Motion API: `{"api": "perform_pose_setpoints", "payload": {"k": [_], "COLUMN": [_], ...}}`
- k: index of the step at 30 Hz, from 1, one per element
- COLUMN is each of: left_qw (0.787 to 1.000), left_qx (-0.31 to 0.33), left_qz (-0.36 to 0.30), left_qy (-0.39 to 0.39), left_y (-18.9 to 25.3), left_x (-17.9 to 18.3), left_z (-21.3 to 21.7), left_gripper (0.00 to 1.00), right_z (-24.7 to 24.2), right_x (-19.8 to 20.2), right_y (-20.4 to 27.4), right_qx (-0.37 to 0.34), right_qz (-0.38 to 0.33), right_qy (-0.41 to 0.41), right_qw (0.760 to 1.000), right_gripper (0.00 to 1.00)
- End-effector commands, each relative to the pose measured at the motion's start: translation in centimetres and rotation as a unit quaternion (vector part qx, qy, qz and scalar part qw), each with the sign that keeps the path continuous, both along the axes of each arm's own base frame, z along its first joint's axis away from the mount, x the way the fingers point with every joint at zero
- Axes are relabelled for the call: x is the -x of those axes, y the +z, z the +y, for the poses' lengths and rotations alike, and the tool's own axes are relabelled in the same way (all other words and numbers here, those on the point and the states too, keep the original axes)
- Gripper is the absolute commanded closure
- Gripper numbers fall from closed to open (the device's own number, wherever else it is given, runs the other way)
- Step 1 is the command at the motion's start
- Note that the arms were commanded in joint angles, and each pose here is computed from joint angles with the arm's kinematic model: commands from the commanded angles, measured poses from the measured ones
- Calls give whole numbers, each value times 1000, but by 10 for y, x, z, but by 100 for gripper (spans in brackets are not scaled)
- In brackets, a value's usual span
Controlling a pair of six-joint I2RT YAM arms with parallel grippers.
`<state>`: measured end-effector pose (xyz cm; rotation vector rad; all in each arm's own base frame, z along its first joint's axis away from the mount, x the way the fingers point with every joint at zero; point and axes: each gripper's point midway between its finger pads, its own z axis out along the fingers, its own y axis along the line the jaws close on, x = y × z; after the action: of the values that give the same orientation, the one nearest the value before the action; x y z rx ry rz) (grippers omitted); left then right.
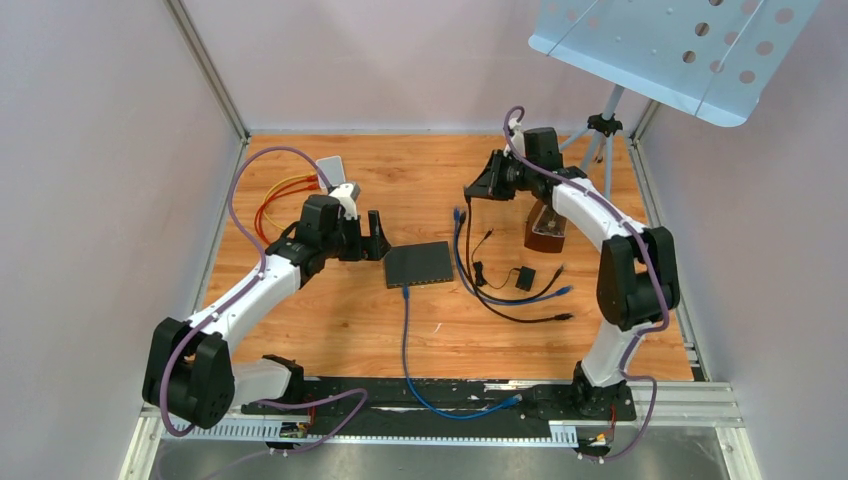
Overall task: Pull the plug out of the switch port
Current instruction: Place the connector at the center of the board.
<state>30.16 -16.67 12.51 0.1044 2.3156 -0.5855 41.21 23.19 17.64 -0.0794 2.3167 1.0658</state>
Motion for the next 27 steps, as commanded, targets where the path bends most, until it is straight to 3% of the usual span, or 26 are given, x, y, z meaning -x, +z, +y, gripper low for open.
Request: {"api": "perform_pose_setpoints", "payload": {"k": [1, 4, 7, 10, 11, 16, 25, 27], "left_qw": [1000, 1000, 1000, 1000, 1000, 1000, 1000, 1000], "left_qx": [12, 11, 7, 5, 5, 6, 3, 5], "left_qz": [-19, -16, -15, -13, -13, -22, -8, -5], "left_qy": [-8, -10, -6, -4, -4, 2, 5, 3], "left_y": [11, 10, 7, 6, 6, 7, -3, -4], "left_x": [-3, -2, -2, -2, -2, -7, -12, -13], "left_z": [-5, -5, -3, -2, -2, -2, -4, -6], "left_gripper": [0, 0, 0, 0, 0, 0, 0, 0], "right_z": [8, 5, 4, 0, 4, 16, 39, 44], "right_x": [-41, -56, -67, -68, -62, -25, 66, 81], "right_y": [15, 5, 0, -6, -3, 5, -9, -6], "right_qx": [-39, -24, -8, 17, 10, -12, -59, -69], "right_qz": [-16, -19, -28, -24, -25, -17, 38, 23], "right_qy": [-34, -51, -54, -48, -30, 18, 34, 26], "right_qw": [999, 998, 998, 998, 999, 1000, 997, 997], "right_gripper": [100, 99, 86, 56, 52, 47, 58, 58]}}
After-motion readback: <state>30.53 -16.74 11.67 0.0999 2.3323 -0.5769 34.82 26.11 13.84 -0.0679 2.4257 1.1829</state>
